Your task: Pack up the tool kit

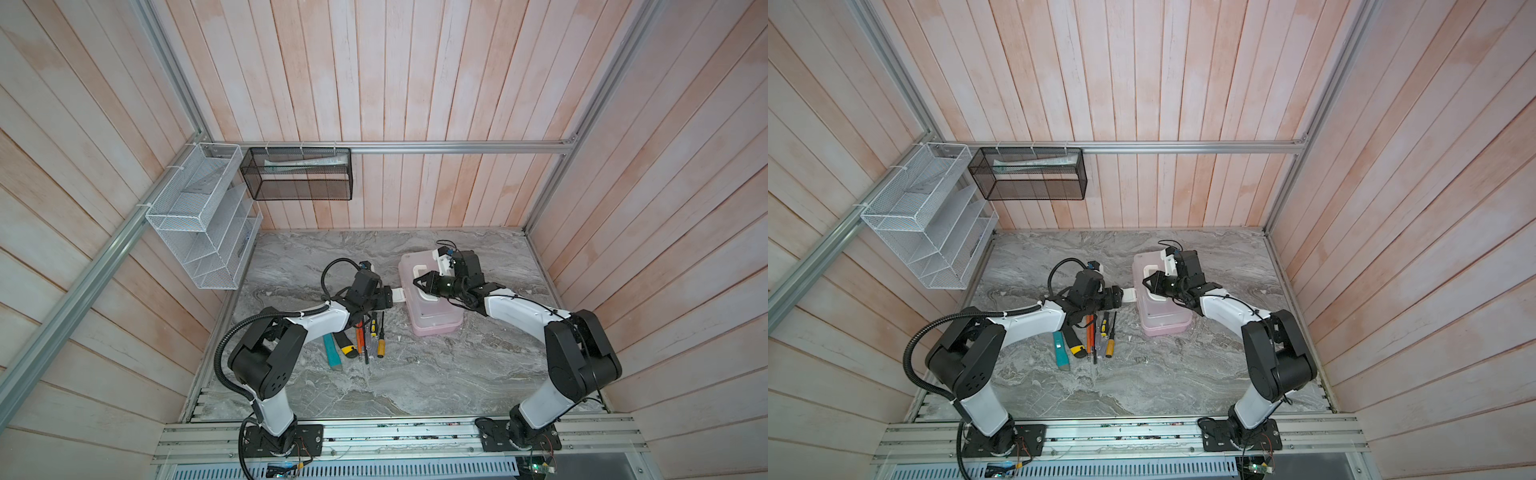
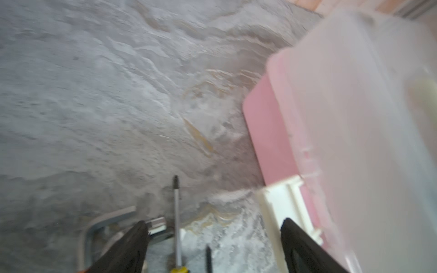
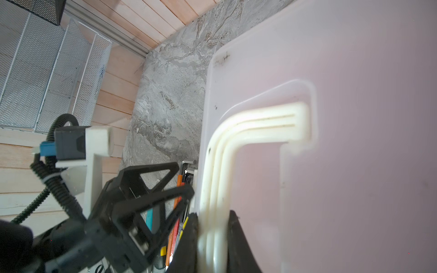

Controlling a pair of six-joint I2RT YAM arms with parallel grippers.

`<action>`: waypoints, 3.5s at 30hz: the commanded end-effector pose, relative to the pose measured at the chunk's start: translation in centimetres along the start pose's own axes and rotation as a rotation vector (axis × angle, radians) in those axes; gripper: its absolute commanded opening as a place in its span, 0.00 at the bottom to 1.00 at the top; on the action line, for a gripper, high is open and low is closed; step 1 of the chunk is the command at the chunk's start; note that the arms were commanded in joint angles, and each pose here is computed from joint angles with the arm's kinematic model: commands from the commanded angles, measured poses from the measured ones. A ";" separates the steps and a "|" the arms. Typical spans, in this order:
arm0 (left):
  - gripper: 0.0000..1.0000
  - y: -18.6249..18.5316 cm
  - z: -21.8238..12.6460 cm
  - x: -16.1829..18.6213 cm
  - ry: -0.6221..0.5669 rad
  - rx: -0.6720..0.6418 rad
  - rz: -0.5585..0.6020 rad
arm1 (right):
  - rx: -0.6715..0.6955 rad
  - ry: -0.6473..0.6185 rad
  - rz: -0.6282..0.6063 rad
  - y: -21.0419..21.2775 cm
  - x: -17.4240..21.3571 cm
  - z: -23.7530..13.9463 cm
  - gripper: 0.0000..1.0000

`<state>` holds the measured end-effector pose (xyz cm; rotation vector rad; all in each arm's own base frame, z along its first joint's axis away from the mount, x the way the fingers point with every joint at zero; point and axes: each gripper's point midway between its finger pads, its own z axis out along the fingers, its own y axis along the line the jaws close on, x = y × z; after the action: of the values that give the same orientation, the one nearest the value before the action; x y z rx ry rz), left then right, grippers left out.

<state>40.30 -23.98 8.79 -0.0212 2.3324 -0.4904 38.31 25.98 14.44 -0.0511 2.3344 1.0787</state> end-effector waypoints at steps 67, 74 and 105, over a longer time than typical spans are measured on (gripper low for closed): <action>0.93 -18.4 -6.7 -8.4 -0.027 0.922 -0.078 | -0.223 -0.341 0.310 -0.5 -4.3 -15.1 0.55; 0.93 -22.9 -6.6 -9.0 0.003 0.981 -0.011 | -0.054 -0.538 0.422 -6.6 -3.3 -19.3 0.54; 0.94 -22.4 -4.2 -8.7 0.027 0.927 0.039 | 0.253 -0.675 0.333 -10.8 -3.6 -24.9 0.57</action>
<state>41.24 -42.53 22.75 0.4398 2.0010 -1.5053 32.34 0.99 21.07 0.7339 1.8411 0.8605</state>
